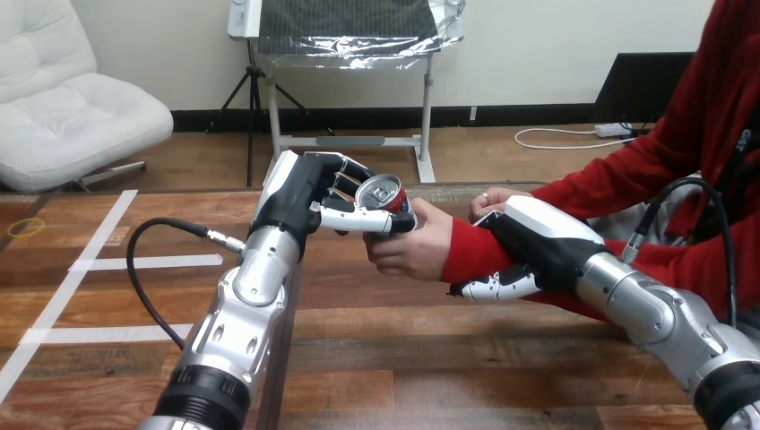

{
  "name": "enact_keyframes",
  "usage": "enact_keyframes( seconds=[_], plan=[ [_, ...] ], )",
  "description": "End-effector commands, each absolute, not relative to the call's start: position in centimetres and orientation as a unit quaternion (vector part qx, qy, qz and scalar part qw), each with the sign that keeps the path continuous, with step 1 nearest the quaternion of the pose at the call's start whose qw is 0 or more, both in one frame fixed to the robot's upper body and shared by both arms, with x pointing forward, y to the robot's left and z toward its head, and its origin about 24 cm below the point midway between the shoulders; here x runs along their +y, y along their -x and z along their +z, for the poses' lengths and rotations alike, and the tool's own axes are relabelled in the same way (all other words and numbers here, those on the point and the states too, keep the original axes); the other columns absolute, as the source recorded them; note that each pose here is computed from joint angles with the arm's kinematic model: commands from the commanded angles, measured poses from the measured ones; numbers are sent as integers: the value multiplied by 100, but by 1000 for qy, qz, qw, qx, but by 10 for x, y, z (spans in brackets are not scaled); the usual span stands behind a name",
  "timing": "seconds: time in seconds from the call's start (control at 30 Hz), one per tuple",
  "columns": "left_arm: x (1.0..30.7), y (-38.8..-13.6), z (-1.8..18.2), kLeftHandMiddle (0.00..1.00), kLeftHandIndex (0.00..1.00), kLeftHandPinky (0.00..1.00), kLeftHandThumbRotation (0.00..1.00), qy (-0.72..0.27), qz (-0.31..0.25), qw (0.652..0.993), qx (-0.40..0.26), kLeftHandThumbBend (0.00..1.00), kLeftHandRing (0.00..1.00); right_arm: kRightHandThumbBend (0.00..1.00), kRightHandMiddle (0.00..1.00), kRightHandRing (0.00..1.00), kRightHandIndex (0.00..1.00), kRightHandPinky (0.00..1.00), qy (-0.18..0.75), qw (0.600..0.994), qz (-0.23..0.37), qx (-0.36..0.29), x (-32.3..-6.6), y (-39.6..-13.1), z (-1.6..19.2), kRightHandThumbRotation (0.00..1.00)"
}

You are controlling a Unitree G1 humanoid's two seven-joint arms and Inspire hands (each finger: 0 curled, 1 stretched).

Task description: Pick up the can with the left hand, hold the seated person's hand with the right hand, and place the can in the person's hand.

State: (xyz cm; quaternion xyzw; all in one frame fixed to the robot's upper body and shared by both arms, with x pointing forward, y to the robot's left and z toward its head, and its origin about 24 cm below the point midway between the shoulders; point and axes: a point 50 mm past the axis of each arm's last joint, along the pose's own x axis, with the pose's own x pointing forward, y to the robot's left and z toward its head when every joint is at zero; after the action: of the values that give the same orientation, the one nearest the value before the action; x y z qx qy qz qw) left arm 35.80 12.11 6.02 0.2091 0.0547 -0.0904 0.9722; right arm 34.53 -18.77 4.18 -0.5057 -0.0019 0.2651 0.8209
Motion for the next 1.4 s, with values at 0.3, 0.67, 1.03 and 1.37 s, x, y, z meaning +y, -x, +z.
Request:
enact_keyframes(
  seconds=[0.3,0.67,1.03,1.37],
  plan=[
    [115,-366,86,45,45,39,0,-206,-100,973,7,83,44,48,43,36,47,31,476,837,256,-84,-165,-356,69,33],
    [120,-364,84,67,64,56,6,-181,-127,975,23,87,65,51,43,37,47,32,475,838,256,-82,-168,-355,69,47],
    [128,-360,83,86,83,77,46,-190,-144,971,20,96,85,59,45,40,49,36,476,838,256,-77,-170,-355,69,64],
    [133,-356,83,95,92,93,70,-176,-136,975,9,91,96,73,47,42,51,38,478,836,259,-76,-172,-355,68,79]
  ],
)
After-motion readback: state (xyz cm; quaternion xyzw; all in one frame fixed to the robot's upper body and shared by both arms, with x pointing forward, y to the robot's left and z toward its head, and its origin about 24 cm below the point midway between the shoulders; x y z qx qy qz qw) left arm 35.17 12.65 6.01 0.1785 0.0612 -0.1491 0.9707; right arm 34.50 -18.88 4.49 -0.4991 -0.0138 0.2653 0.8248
